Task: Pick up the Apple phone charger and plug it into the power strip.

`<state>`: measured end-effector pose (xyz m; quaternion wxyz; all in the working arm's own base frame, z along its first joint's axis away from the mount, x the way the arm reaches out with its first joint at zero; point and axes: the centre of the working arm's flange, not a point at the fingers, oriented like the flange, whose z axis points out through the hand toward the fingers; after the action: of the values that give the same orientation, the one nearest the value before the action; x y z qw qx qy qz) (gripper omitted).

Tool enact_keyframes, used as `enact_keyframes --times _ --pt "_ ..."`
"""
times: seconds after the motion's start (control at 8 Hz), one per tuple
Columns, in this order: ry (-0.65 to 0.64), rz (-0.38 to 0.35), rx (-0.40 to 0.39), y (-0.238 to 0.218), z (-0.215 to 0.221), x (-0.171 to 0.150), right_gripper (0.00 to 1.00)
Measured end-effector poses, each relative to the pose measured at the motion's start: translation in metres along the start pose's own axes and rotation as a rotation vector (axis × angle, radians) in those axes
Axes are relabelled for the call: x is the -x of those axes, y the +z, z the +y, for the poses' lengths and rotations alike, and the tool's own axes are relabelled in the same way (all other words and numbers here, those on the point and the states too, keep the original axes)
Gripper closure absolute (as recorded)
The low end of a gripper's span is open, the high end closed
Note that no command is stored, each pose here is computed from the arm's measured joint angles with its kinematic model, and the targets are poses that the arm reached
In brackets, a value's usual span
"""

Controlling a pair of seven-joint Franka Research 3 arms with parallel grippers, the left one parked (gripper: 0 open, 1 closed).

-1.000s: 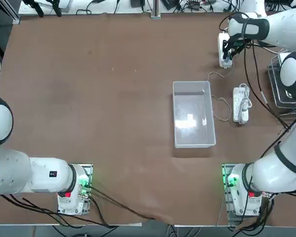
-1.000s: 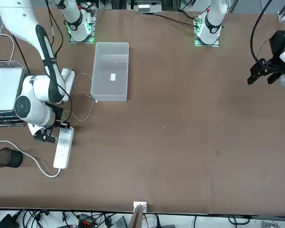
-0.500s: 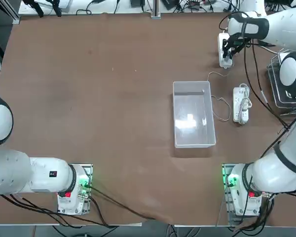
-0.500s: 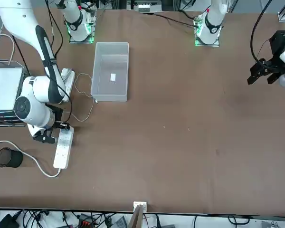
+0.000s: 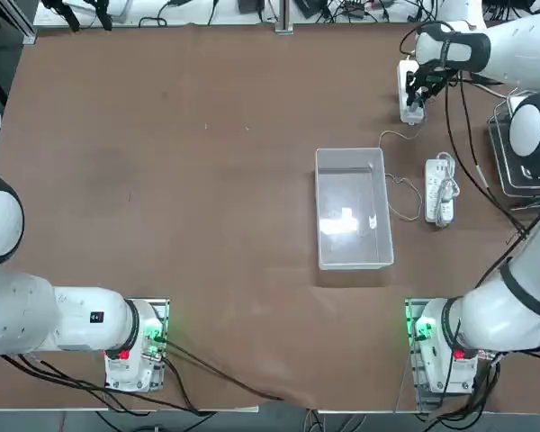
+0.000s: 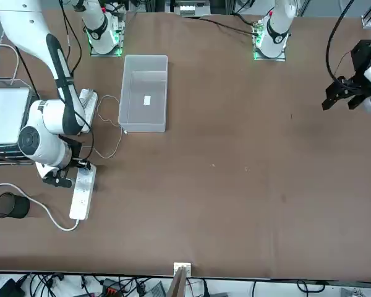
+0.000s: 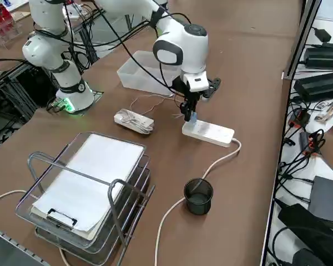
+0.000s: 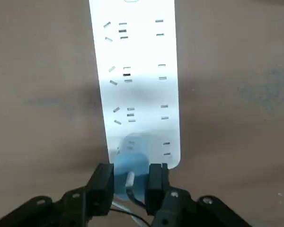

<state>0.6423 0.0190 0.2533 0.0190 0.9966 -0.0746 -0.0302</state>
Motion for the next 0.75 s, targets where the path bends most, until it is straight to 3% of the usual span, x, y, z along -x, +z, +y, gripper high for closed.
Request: enact_keyframes --times 0.75 --pt "0.0 -0.002 0.0 0.0003 -0.0002 0.0002 0.63"
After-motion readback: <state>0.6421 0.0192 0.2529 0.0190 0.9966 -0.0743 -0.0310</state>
